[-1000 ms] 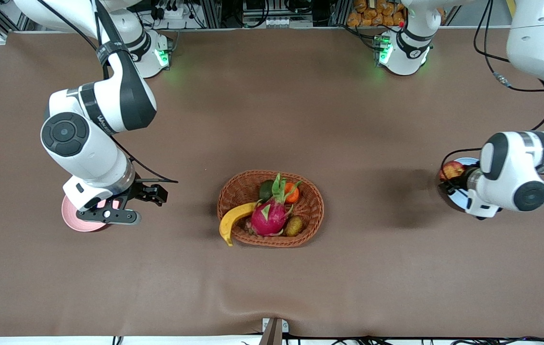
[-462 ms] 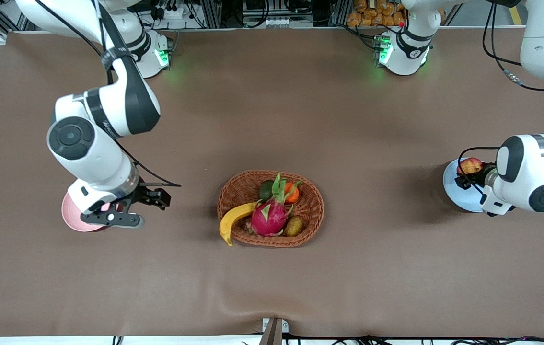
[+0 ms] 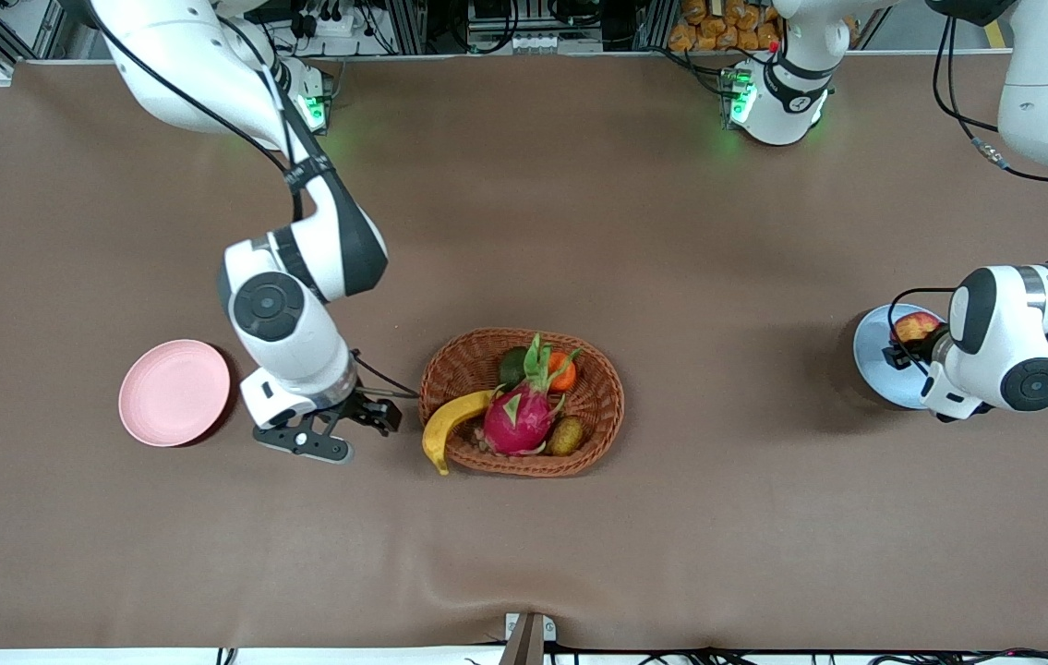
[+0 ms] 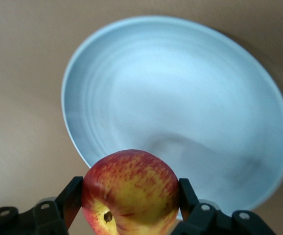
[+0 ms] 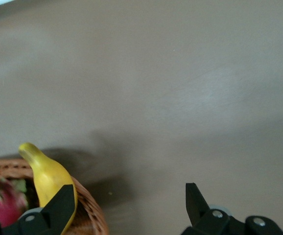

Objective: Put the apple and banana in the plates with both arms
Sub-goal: 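Release the apple with the left gripper while the right gripper grasps banana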

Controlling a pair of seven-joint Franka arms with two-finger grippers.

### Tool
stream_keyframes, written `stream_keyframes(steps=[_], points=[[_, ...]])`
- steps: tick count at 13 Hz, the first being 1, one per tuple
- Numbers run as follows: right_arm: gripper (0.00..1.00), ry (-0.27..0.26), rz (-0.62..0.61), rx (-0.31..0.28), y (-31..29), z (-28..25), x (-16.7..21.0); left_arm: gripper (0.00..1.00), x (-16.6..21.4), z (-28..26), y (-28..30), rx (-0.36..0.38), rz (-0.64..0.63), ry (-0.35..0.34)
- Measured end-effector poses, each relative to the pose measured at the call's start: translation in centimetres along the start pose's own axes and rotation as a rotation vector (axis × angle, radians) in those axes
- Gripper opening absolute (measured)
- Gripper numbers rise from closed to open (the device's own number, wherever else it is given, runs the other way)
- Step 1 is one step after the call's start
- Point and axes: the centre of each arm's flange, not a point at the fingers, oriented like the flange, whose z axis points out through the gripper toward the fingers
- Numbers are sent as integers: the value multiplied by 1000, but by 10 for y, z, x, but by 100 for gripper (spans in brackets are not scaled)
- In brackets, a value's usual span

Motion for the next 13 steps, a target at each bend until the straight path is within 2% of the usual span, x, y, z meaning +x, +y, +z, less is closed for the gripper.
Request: stream_keyframes(steps=[4, 6, 8, 10, 13], points=[[100, 29, 257, 43, -38, 16, -13, 83, 10, 21, 0, 10, 28, 9], [100, 35, 328, 56, -49, 25, -16, 82, 13, 23, 3, 13, 32, 9], [100, 39, 361, 61, -54, 34, -13, 99, 17, 12, 2, 7, 27, 31], [100, 31, 361, 52, -62, 48, -20, 100, 17, -15, 2, -14, 17, 57], [100, 35, 312, 27, -81, 64, -45, 100, -8, -96, 5, -107, -4, 31]])
